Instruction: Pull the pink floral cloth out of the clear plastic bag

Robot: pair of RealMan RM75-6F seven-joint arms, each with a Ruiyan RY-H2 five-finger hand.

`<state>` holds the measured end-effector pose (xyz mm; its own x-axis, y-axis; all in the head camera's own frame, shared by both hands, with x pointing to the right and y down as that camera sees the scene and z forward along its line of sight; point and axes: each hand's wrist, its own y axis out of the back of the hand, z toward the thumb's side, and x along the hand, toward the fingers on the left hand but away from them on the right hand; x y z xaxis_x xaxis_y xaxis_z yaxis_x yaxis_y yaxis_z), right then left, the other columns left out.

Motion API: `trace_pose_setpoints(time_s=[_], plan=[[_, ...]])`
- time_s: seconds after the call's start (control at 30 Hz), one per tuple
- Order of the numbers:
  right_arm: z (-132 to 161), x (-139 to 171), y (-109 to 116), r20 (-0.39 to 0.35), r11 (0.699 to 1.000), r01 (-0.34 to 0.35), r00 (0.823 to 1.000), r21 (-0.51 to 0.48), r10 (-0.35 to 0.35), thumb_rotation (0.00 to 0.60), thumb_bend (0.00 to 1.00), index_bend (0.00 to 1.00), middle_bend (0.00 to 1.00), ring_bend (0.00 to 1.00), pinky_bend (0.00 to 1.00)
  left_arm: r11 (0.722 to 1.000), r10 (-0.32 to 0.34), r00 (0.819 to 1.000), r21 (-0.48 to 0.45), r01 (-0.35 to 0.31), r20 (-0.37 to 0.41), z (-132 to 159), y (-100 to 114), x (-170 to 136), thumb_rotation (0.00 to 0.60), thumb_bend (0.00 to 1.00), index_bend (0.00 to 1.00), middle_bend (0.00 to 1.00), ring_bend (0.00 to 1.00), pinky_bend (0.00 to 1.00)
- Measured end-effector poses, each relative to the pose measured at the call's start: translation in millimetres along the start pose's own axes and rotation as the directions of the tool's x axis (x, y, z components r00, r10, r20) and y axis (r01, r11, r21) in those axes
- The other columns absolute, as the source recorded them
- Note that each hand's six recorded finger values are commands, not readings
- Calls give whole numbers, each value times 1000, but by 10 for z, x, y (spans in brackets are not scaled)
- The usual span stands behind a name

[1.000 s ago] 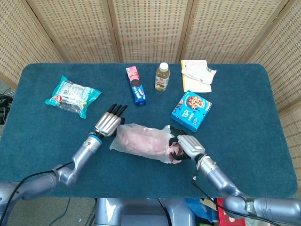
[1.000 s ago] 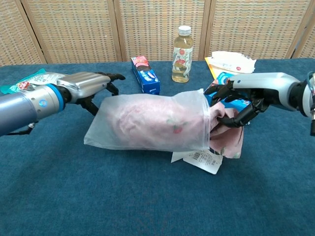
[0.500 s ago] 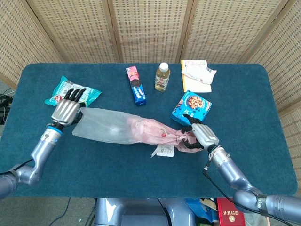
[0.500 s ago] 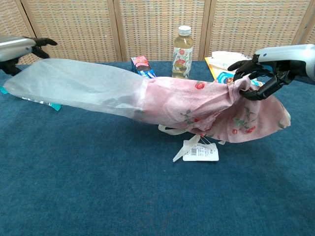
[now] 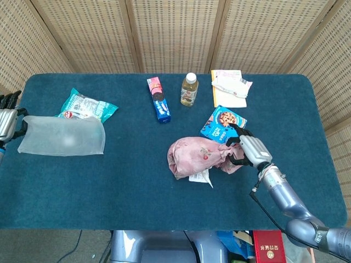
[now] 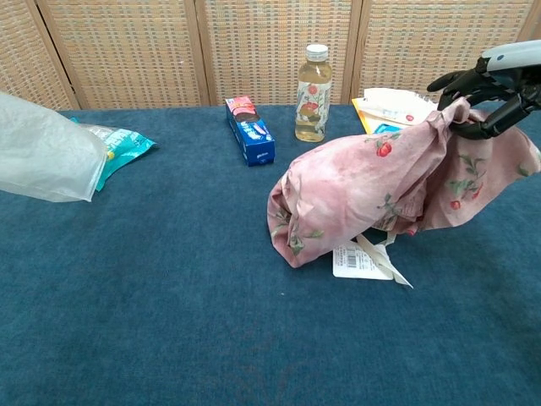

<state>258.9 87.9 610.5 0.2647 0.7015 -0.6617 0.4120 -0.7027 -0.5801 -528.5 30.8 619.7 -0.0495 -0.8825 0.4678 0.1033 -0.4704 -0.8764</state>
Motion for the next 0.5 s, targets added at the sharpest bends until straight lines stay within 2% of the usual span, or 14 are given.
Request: trace_pose_setpoints(time_s=[0.03, 0.07, 0.1, 0.17, 0.27, 0.37, 0.5], plan=[[2, 6, -2, -5, 1000, 3, 1000, 8, -2, 600, 457, 253, 0, 0, 0, 1000, -13, 1000, -6, 13, -4, -27, -25, -17, 600, 329, 96, 0, 0, 0], [6, 15, -2, -12, 1000, 7, 1000, 17, -6, 600, 203, 91, 0, 0, 0, 1000, -28, 1000, -13, 28, -7, -46, -49, -33, 600, 200, 4, 0, 0, 0], [11, 29, 4, -24, 999, 15, 1000, 32, -15, 600, 53, 14, 0, 0, 0, 999, -46, 999, -24, 46, -8, -55, -79, -58, 600, 131, 0, 0, 0, 0], [19, 55, 30, -46, 997, 39, 998, 62, -37, 600, 0, 0, 0, 0, 0, 997, -61, 998, -55, 61, -3, -40, -102, -108, 600, 95, 0, 0, 0, 0], [25, 122, 113, -96, 987, 109, 991, 121, -97, 600, 0, 0, 0, 0, 0, 989, -44, 999, -139, 46, 22, 11, -51, -230, 600, 85, 0, 0, 0, 0], [1, 252, 220, -154, 965, 198, 973, 173, -172, 600, 0, 0, 0, 0, 0, 981, 9, 999, -194, 0, 45, 37, 63, -403, 600, 84, 0, 0, 0, 0], [-130, 576, 320, -228, 924, 314, 937, 218, -265, 600, 0, 0, 0, 0, 0, 963, 95, 994, -256, -79, 53, 86, 191, -783, 600, 83, 0, 0, 0, 0]])
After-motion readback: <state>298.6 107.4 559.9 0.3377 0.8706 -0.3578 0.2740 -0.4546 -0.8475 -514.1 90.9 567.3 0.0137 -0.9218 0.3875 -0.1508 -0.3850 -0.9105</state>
